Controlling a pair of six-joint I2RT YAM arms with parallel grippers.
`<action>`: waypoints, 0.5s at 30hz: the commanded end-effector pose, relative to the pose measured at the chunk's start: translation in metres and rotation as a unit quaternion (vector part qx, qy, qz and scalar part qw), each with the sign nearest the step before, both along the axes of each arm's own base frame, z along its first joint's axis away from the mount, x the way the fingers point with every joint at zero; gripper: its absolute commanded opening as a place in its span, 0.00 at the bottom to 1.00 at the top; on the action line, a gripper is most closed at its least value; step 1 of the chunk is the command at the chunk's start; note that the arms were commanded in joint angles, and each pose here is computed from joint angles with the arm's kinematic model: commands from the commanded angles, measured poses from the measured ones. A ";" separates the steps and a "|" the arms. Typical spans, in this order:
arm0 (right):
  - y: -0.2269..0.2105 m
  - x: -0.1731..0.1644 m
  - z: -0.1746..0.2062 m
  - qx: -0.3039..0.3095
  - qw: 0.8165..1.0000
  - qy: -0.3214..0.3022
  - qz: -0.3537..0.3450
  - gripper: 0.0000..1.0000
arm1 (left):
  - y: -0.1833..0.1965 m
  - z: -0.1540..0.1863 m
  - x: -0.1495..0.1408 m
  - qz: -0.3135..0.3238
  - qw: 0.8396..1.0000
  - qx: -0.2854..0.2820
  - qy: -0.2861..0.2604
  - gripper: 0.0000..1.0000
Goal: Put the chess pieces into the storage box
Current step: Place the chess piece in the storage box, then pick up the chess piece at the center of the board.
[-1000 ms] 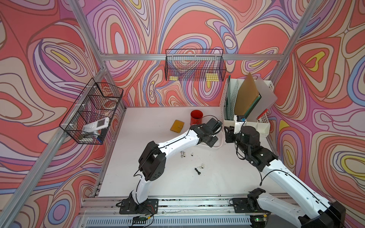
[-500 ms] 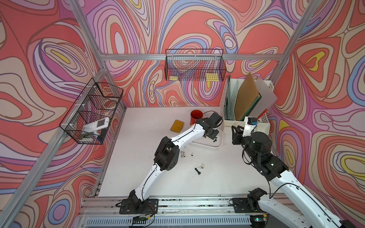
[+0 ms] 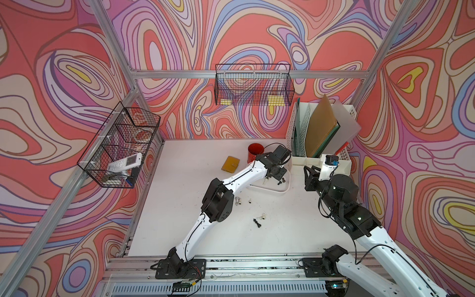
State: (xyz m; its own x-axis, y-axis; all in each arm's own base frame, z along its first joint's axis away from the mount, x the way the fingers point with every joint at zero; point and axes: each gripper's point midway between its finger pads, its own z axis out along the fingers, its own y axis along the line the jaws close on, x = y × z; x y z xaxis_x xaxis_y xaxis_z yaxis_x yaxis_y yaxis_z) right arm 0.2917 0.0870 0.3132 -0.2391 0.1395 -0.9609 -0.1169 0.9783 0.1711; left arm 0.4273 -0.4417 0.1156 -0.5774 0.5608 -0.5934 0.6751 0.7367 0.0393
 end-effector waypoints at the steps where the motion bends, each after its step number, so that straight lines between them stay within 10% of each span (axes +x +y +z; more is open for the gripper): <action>1: 0.006 -0.006 0.015 0.009 1.000 0.000 0.023 0.35 | 0.001 0.041 0.004 0.006 0.999 -0.032 -0.025 0.32; 15: 0.087 -0.008 -0.070 0.040 0.958 0.195 0.205 0.36 | 0.125 0.091 -0.060 0.092 0.994 -0.002 -0.054 0.31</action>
